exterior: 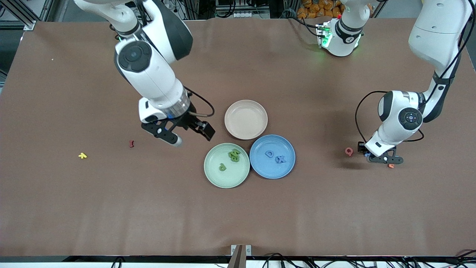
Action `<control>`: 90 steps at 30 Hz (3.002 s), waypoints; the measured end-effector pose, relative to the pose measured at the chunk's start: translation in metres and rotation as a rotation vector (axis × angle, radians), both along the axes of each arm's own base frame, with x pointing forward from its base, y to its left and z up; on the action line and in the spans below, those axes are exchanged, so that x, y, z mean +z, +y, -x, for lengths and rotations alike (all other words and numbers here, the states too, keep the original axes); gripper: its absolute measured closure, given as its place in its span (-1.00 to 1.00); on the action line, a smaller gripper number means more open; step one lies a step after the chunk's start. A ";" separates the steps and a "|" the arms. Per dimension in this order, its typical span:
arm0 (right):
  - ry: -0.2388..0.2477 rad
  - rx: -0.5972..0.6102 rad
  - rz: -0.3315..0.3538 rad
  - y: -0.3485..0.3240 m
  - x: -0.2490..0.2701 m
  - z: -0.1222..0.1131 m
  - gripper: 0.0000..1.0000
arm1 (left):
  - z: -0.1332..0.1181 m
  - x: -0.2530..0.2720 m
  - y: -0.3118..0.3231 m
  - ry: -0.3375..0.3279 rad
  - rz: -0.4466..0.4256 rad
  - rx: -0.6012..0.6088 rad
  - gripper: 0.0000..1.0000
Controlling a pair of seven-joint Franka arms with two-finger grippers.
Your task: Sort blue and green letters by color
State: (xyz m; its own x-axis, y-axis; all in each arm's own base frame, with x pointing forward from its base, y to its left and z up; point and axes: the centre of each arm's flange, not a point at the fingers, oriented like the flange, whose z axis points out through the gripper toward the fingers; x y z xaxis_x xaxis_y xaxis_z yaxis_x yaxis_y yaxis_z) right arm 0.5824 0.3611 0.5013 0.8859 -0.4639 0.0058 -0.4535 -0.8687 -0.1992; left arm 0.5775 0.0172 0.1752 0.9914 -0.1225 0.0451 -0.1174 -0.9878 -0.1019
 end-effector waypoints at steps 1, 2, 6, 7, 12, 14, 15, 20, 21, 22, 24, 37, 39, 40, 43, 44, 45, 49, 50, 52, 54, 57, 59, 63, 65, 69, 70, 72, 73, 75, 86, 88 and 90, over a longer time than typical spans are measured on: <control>0.002 0.019 0.007 -0.003 0.006 0.002 -1.00 | 0.000 0.000 0.000 0.000 0.000 0.000 0.36; 0.003 0.040 0.015 -0.007 0.012 0.005 -1.00 | 0.000 0.000 0.000 0.000 0.000 0.000 0.36; 0.003 0.121 0.044 -0.022 0.040 0.016 -1.00 | 0.000 0.000 0.000 0.000 0.000 0.000 0.36; 0.001 0.141 0.050 -0.027 0.047 0.018 -1.00 | 0.000 0.000 0.000 0.000 0.000 0.000 0.36; -0.009 0.230 0.082 -0.061 0.083 0.027 -1.00 | 0.000 0.001 -0.001 -0.001 0.000 -0.002 0.36; -0.010 0.269 0.097 -0.077 0.097 0.031 -1.00 | -0.001 0.001 -0.002 -0.004 0.000 -0.004 0.36; -0.009 0.286 0.103 -0.085 0.103 0.032 -1.00 | -0.002 0.002 -0.002 -0.006 0.000 -0.005 0.36; -0.005 0.372 0.133 -0.123 0.128 0.040 -1.00 | -0.004 0.008 -0.005 -0.012 -0.001 -0.009 0.36; -0.006 0.389 0.137 -0.130 0.132 0.042 -1.00 | -0.005 0.010 -0.006 -0.012 -0.003 -0.010 0.36; -0.006 0.407 0.139 -0.137 0.137 0.043 -1.00 | -0.005 0.013 -0.006 -0.011 -0.005 -0.011 0.36; -0.004 0.431 0.138 -0.151 0.143 0.044 -1.00 | -0.007 0.018 -0.009 -0.009 -0.009 -0.014 0.36; -0.016 0.527 0.122 -0.268 0.165 0.036 -1.00 | -0.009 0.059 -0.081 -0.007 0.034 0.001 0.36; -0.016 0.523 0.123 -0.277 0.166 0.036 -1.00 | -0.009 0.064 -0.097 -0.008 0.036 0.019 0.36; -0.016 0.524 0.123 -0.280 0.166 0.036 -1.00 | -0.009 0.066 -0.105 -0.010 0.037 0.028 0.36; -0.023 0.538 0.128 -0.305 0.168 0.034 -1.00 | -0.008 0.081 -0.164 -0.016 0.039 0.065 0.36; -0.023 0.540 0.129 -0.306 0.168 0.034 -1.00 | -0.007 0.082 -0.168 -0.016 0.040 0.075 0.36; -0.023 0.542 0.129 -0.308 0.168 0.034 -1.00 | -0.007 0.084 -0.174 -0.015 0.040 0.089 0.36; -0.020 0.546 0.129 -0.313 0.167 0.033 -1.00 | -0.007 0.091 -0.200 -0.014 0.039 0.135 0.36; -0.019 0.546 0.129 -0.314 0.167 0.033 -1.00 | -0.006 0.094 -0.207 -0.014 0.038 0.143 0.36; -0.018 0.546 0.129 -0.318 0.167 0.033 -1.00 | -0.004 0.100 -0.232 -0.019 0.040 0.168 0.36; -0.016 0.546 0.129 -0.320 0.166 0.033 -1.00 | -0.001 0.106 -0.257 -0.025 0.043 0.188 0.36; -0.009 0.545 0.128 -0.323 0.165 0.034 -1.00 | 0.005 0.109 -0.288 -0.032 0.055 0.220 0.36; -0.004 0.546 0.128 -0.323 0.164 0.034 -1.00 | 0.006 0.108 -0.301 -0.033 0.066 0.238 0.36; 0.001 0.546 0.129 -0.323 0.163 0.034 -1.00 | 0.007 0.103 -0.324 -0.030 0.084 0.279 0.36; 0.003 0.545 0.132 -0.324 0.163 0.034 -1.00 | 0.006 0.098 -0.332 -0.029 0.089 0.299 0.36; 0.018 0.543 0.152 -0.327 0.162 0.035 -1.00 | 0.005 0.086 -0.351 -0.025 0.093 0.335 0.36; 0.025 0.543 0.155 -0.328 0.161 0.036 -1.00 | 0.006 0.082 -0.356 -0.023 0.094 0.343 0.36; 0.037 0.543 0.159 -0.329 0.158 0.036 -1.00 | 0.007 0.076 -0.366 -0.021 0.095 0.354 0.36; 0.042 0.543 0.160 -0.329 0.156 0.036 -1.00 | 0.008 0.073 -0.371 -0.020 0.096 0.359 0.36; 0.051 0.543 0.159 -0.330 0.152 0.036 -1.00 | 0.009 0.070 -0.379 -0.020 0.098 0.364 0.36; 0.075 0.546 0.155 -0.330 0.140 0.036 -1.00 | 0.004 0.067 -0.381 -0.024 0.101 0.377 0.13; 0.078 0.546 0.154 -0.329 0.139 0.036 -1.00 | 0.003 0.067 -0.380 -0.025 0.101 0.379 -0.05; 0.081 0.547 0.154 -0.329 0.137 0.036 -1.00 | 0.002 0.067 -0.379 -0.025 0.101 0.380 -0.22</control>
State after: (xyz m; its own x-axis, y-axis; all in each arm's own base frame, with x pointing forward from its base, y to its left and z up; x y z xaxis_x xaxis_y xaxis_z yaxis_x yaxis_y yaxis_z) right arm 0.5465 0.0318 0.6386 0.9972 0.0628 -0.0407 0.0614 -0.9975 -0.0355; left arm 0.5750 -0.3623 0.2421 0.9637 0.2596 0.0629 0.2602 -0.9656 -0.0005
